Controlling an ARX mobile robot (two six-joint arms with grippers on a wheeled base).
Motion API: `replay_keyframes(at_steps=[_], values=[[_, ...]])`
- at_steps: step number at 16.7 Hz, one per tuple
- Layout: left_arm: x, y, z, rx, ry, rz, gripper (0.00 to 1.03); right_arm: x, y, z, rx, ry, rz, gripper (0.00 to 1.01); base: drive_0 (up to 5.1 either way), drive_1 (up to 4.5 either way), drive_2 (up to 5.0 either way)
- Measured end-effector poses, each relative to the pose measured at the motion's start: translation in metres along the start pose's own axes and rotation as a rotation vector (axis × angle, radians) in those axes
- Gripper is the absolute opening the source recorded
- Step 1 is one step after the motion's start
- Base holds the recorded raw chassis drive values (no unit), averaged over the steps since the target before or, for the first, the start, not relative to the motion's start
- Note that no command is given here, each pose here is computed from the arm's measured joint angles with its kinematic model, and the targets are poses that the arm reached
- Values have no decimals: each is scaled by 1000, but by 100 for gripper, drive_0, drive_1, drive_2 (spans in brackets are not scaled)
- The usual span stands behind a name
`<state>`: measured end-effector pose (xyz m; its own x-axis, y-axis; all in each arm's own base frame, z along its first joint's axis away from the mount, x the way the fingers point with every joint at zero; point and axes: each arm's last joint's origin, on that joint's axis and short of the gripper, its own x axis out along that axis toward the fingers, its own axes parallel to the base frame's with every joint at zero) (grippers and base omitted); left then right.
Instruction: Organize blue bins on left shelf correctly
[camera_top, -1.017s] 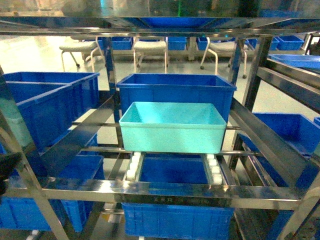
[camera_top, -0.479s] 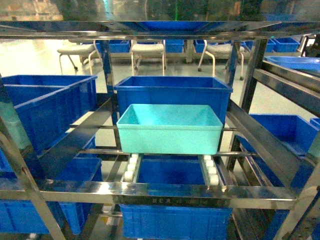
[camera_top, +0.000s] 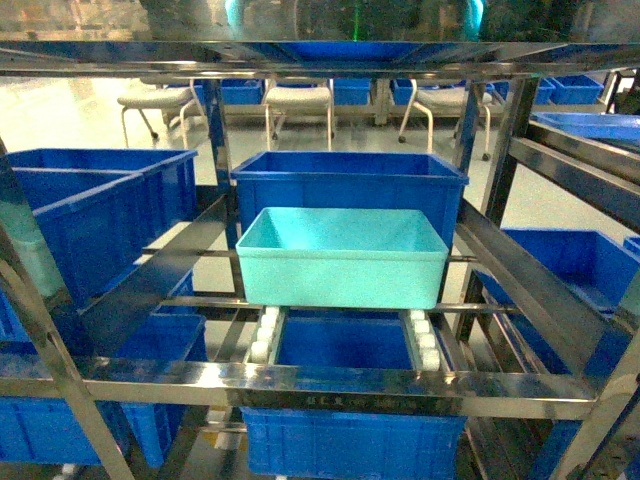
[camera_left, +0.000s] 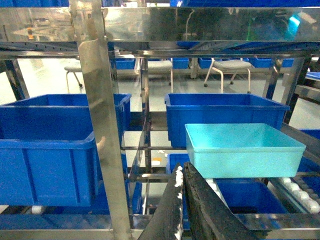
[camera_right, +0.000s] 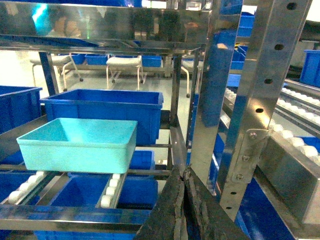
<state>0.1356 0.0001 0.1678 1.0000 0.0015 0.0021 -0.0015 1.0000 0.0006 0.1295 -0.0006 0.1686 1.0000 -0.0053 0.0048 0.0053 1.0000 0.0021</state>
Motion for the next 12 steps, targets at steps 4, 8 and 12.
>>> replay_keyframes(at_steps=[4,8,12], values=[[-12,0,3,0,-11,0,2,-11,0,2,0,-8,0,2,0,0,0],[-17,0,4,0,-17,0,2,-15,0,2,0,-9,0,2,0,0,0],[-22,0,4,0,-15,0,2,-20,0,2,0,-9,0,2,0,0,0]])
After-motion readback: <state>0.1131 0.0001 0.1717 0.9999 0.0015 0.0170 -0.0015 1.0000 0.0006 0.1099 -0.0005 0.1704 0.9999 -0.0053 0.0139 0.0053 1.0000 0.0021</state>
